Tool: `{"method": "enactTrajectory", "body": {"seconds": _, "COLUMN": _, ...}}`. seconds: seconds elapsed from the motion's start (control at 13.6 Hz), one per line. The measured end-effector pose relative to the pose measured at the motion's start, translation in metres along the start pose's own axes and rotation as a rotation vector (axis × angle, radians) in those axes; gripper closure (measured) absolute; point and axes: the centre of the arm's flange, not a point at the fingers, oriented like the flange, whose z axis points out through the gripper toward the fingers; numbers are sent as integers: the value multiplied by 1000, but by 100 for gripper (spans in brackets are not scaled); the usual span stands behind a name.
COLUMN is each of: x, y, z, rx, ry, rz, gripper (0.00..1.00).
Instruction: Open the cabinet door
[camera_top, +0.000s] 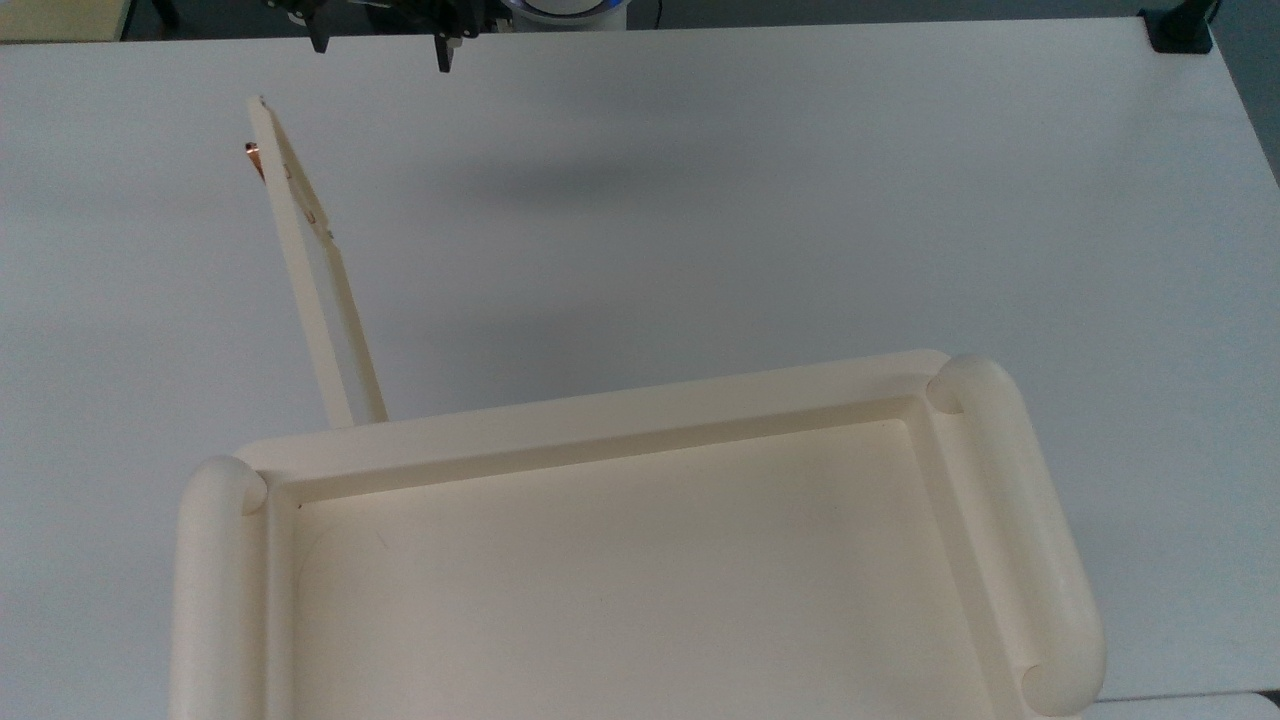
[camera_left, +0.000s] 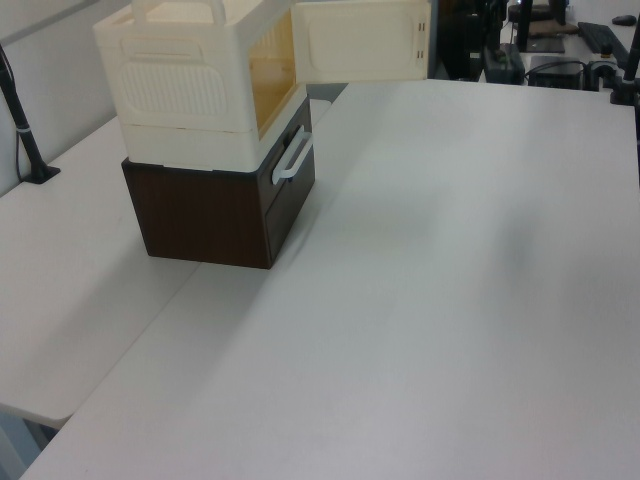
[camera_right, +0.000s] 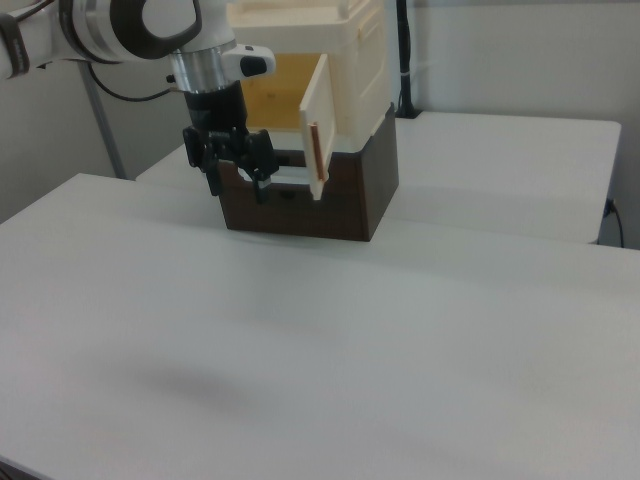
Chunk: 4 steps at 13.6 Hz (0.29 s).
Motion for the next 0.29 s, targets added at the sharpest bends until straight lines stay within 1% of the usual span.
{"method": "enactTrajectory", "body": {"seconds": 0.29, "x": 0, "y": 6, "z": 0, "rx": 0, "ry": 1, "rz": 10, "gripper": 0}}
